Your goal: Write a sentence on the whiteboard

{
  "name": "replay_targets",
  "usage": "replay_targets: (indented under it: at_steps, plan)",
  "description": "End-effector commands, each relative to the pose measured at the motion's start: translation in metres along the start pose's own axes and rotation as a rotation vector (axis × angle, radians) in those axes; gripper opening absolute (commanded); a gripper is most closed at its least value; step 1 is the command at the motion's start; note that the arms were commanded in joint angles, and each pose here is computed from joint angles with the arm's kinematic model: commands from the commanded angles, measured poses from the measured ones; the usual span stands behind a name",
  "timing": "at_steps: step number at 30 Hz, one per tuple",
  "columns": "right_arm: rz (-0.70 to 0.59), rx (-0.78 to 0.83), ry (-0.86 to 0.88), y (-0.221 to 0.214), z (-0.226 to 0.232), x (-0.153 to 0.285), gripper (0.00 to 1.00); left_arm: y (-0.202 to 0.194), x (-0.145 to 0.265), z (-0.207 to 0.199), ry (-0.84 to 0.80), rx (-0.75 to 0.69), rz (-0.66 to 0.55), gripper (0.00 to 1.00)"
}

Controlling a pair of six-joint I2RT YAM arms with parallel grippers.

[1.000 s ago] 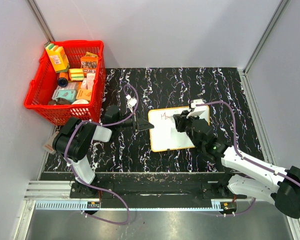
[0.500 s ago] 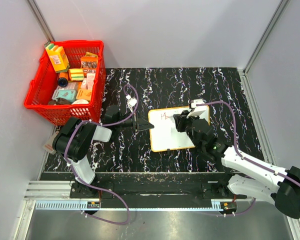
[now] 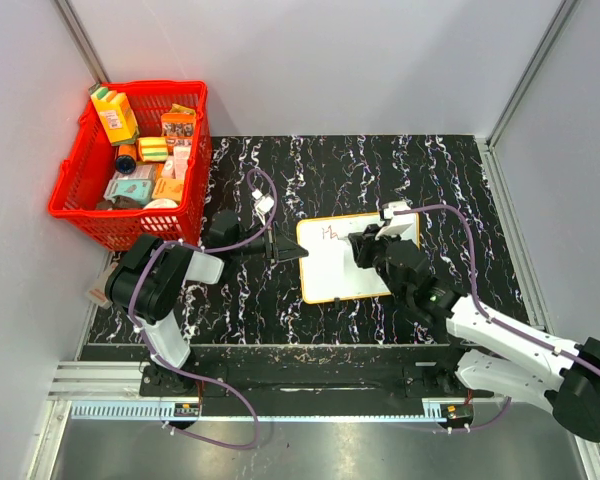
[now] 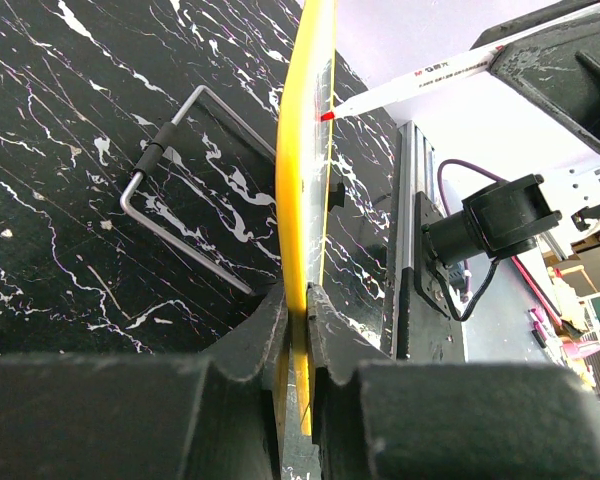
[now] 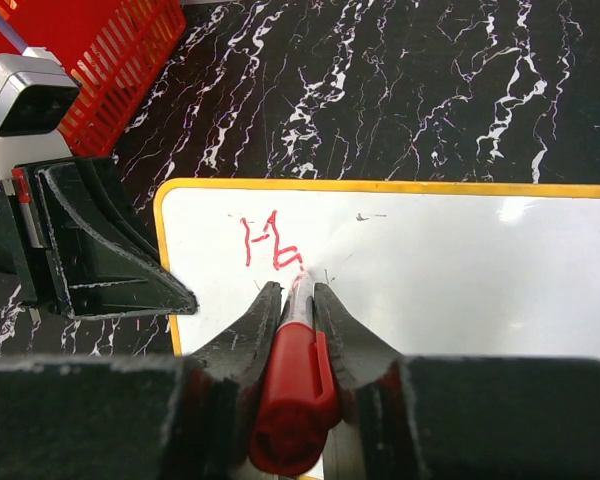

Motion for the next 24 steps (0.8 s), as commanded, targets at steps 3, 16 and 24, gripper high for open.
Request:
replay_targets:
  at_steps: [3, 16, 24]
  plan:
    - [-0.051, -0.029, -0.021, 0.013, -0.004, 0.003, 0.0, 0.006, -0.002, -0.007, -0.052, -0.117, -0.019, 0.0]
    - [-0.153, -0.005, -0.002, 0.056, -0.003, 0.004, 0.0, 0.006, -0.002, -0.006, -0.051, -0.116, -0.018, 0.0]
    - [-0.118, 0.005, -0.027, 0.045, -0.012, -0.006, 0.0, 0.006, -0.002, -0.006, -0.05, -0.113, -0.018, 0.0]
Point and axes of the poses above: each gripper's point midway between its finger pads, its own x axis back along the fingers, its own z axis along the line the jaws close on, y = z × x, the point moved 9 cm from there along x, back along the fingers, and after that the axes turned 11 degrees about x, right-handed, at the moved point
